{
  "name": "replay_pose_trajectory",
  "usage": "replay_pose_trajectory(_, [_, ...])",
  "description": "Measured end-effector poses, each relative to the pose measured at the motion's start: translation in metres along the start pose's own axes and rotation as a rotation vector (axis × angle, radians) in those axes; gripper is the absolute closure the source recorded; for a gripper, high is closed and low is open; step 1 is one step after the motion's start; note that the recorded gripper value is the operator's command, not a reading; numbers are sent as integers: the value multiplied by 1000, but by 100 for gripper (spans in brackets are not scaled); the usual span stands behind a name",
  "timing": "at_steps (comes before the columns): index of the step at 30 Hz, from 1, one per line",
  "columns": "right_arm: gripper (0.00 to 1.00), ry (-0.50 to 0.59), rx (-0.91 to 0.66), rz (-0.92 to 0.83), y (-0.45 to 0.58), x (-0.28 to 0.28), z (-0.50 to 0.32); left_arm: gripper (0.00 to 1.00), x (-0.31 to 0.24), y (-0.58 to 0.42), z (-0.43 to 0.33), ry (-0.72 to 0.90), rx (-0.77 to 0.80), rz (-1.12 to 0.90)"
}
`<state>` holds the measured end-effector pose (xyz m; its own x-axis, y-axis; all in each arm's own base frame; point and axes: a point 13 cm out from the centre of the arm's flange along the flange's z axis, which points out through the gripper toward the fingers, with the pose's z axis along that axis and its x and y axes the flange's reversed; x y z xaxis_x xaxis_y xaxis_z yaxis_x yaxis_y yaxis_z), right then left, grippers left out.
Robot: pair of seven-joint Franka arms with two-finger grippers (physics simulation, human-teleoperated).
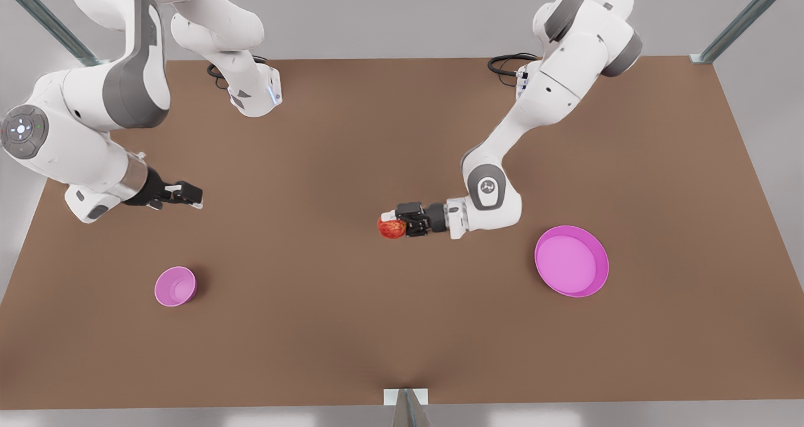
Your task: Use the left arm to pick up the apple from the plate, transfer it to the gripper of the right arm, and then use the right arm to place it into the bowl
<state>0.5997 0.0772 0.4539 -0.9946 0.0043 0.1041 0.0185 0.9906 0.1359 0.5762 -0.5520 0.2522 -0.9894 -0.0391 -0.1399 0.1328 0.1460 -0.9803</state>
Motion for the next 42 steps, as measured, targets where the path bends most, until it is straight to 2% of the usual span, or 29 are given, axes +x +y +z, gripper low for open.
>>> replay_pose_trajectory(3, [0,126,-350,32,73,-33,85,27,-8,-4,38,-30,84,89])
replay_pose_trajectory(6, [0,236,-752,124,183,-30,155,27,5,-4,82,-39,143,174])
replay_pose_trajectory(8, [0,229,-966,239,212,-48,168,27,15,-7,100,-49,171,231])
replay_pose_trajectory(11, [0,143,-1119,338,210,-81,170,27,11,-7,114,-81,186,332])
replay_pose_trajectory(16, [0,34,-1186,387,177,-108,192,29,4,-9,114,-114,172,483])
replay_pose_trajectory(19, [0,30,-1213,372,145,-98,210,29,-2,-10,110,-130,161,559])
replay_pose_trajectory(23, [0,107,-1247,262,152,-41,236,30,-21,-23,105,-168,157,657])
replay_pose_trajectory(26, [0,111,-1273,168,163,-23,242,30,-24,-24,104,-178,149,705])
replay_pose_trajectory(37, [0,-25,-1335,-73,192,-33,231,30,-23,-20,108,-188,131,819])
replay_pose_trajectory(42, [0,-45,-1352,-154,233,-20,231,30,-18,-17,117,-189,128,852])
